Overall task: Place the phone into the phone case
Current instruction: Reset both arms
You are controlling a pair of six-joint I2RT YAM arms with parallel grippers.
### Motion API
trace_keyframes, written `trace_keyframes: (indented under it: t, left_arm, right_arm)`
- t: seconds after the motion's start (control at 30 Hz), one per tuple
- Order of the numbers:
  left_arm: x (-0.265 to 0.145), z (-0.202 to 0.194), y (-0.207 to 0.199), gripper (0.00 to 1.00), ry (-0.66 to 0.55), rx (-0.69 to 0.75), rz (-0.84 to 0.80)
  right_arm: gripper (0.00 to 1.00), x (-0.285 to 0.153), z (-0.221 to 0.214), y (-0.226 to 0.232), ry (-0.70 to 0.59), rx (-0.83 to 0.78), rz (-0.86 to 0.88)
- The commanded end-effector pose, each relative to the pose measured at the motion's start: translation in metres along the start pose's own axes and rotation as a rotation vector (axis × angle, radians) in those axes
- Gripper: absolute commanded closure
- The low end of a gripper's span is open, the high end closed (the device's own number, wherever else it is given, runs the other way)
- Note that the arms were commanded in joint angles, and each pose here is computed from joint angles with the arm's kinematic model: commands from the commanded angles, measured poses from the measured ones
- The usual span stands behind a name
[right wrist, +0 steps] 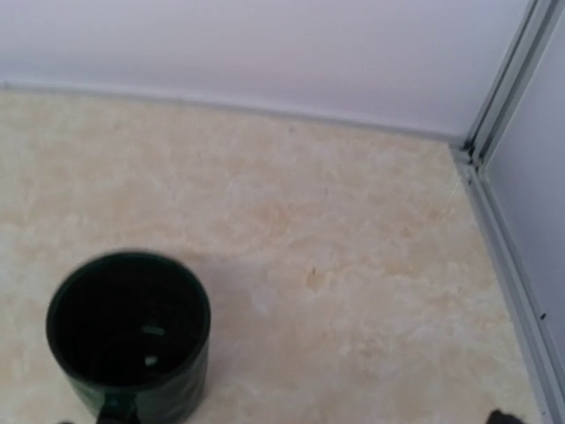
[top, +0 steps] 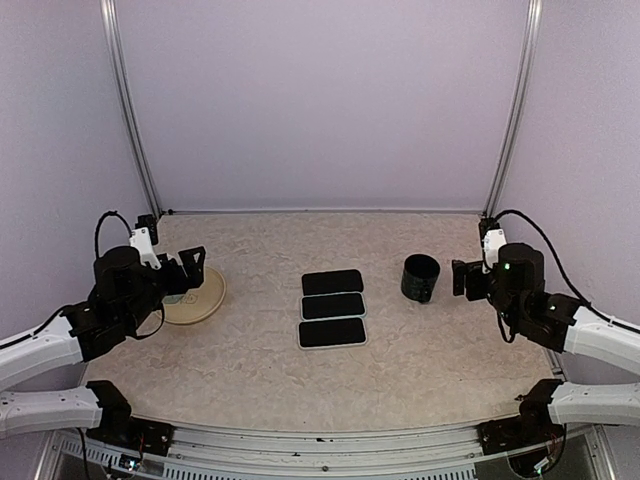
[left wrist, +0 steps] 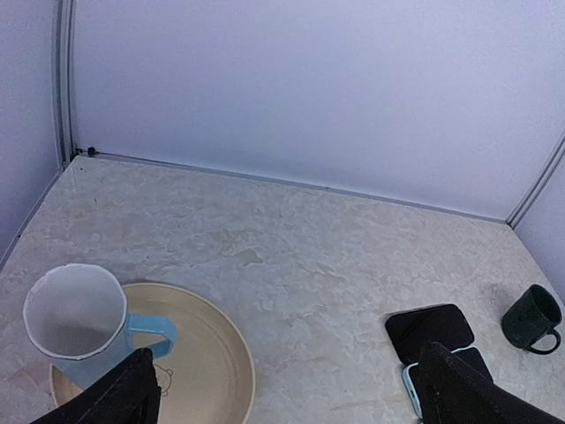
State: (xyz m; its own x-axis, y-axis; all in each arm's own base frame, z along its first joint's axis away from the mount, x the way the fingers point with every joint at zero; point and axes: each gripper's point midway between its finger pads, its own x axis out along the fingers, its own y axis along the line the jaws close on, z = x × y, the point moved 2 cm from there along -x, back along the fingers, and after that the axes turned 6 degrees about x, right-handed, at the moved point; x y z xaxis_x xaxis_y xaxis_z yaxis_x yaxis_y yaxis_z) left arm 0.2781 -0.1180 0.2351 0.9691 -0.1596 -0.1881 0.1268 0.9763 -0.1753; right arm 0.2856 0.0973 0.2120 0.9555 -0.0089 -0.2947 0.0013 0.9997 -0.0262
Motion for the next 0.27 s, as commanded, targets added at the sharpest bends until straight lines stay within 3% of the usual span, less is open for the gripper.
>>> trace_keyframes:
  t: [0.0, 0.23]
  left_arm:
    - [-0.0017, -0.0008, 0.0027, 0.01, -0.002, 0.036, 0.014]
    - [0.0004, 0.0008, 0.0007, 0.01, 0.015, 0.041, 0.011]
  right_arm:
    - [0.00, -0.0078, 0.0135, -0.0088, -0.078, 0.042, -0.021]
    - [0.00, -0.0019, 0.0046, -0.0095, -0.044, 0.045, -0.046]
